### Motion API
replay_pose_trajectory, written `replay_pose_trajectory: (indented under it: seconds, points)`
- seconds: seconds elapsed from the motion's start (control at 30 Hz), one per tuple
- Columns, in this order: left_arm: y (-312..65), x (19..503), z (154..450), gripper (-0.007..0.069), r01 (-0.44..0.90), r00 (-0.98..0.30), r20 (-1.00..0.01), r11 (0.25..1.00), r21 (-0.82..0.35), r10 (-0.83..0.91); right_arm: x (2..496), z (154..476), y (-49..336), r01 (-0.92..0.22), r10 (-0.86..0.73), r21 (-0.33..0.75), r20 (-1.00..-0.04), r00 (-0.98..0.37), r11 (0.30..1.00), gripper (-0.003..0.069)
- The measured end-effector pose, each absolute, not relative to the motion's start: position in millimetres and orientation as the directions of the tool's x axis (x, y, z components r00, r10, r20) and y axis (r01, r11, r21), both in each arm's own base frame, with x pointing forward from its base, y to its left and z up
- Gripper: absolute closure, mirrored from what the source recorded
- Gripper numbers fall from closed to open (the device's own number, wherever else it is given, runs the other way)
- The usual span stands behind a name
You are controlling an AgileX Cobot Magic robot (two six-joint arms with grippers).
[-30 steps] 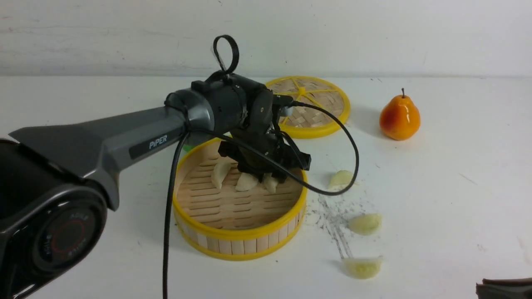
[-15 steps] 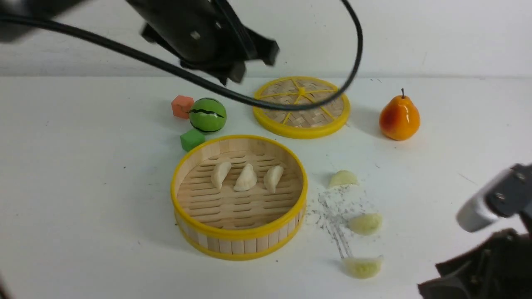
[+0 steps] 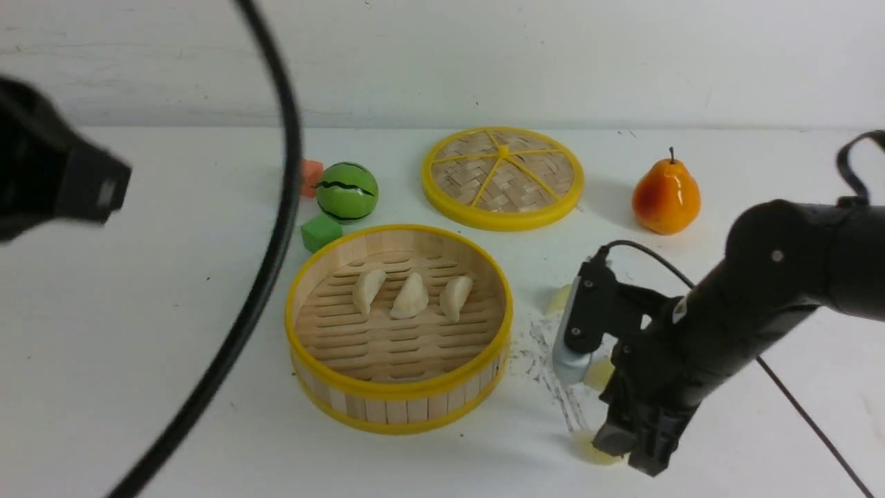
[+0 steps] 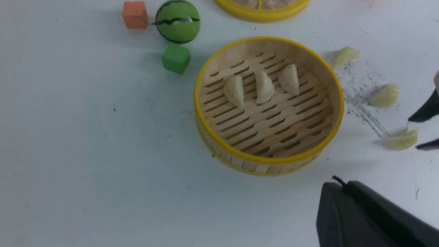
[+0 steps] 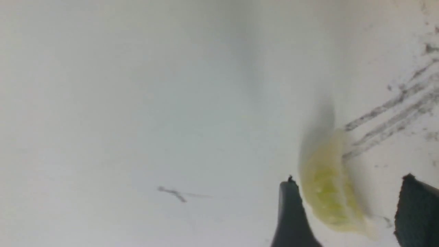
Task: Put the dumplings into the steamer on the white table.
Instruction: 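Reach for and grasp a dumpling lying on the table beside the steamer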
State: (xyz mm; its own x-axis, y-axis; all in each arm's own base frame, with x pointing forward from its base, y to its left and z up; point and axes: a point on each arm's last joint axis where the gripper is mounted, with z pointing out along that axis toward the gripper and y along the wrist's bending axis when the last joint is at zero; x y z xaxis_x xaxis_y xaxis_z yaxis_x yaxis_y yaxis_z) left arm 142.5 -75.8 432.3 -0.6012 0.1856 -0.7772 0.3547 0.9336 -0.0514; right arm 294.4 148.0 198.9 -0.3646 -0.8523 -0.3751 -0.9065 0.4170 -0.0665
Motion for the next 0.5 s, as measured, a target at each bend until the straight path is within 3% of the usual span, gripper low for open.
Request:
replay_pose_trajectory:
  seconds: [0.2, 0.27, 0.33, 0.37, 0.5]
  points:
    - [-63.9, 123.3, 366.6, 0.0640, 0.338, -0.703, -0.673, 0.940, -0.032, 0.230, 309.3, 177.5, 152.0, -0.910, -0.869, -0.076, -0.340, -0.361, 0.408, 0.0323]
    - [-58.5, 114.7, 336.3, 0.0640, 0.331, -0.745, -0.620, 0.943, -0.022, 0.247, 308.9, 173.9, 153.7, -0.907, -0.860, -0.041, -0.338, -0.382, 0.419, 0.0375]
    - [-54.5, 109.0, 325.0, 0.0640, 0.326, -0.756, -0.605, 0.945, -0.016, 0.250, 308.7, 173.9, 154.0, -0.907, -0.859, -0.034, -0.336, -0.385, 0.420, 0.0410]
    - [-47.9, 100.2, 312.6, 0.0640, 0.314, -0.763, -0.598, 0.950, -0.010, 0.246, 307.8, 173.3, 154.4, -0.907, -0.858, -0.018, -0.333, -0.392, 0.422, 0.0466]
    - [-29.7, 81.0, 290.9, 0.0640, 0.237, -0.761, -0.622, 0.971, -0.003, 0.184, 306.3, 173.5, 154.7, -0.899, -0.850, 0.012, -0.321, -0.418, 0.437, 0.0562]
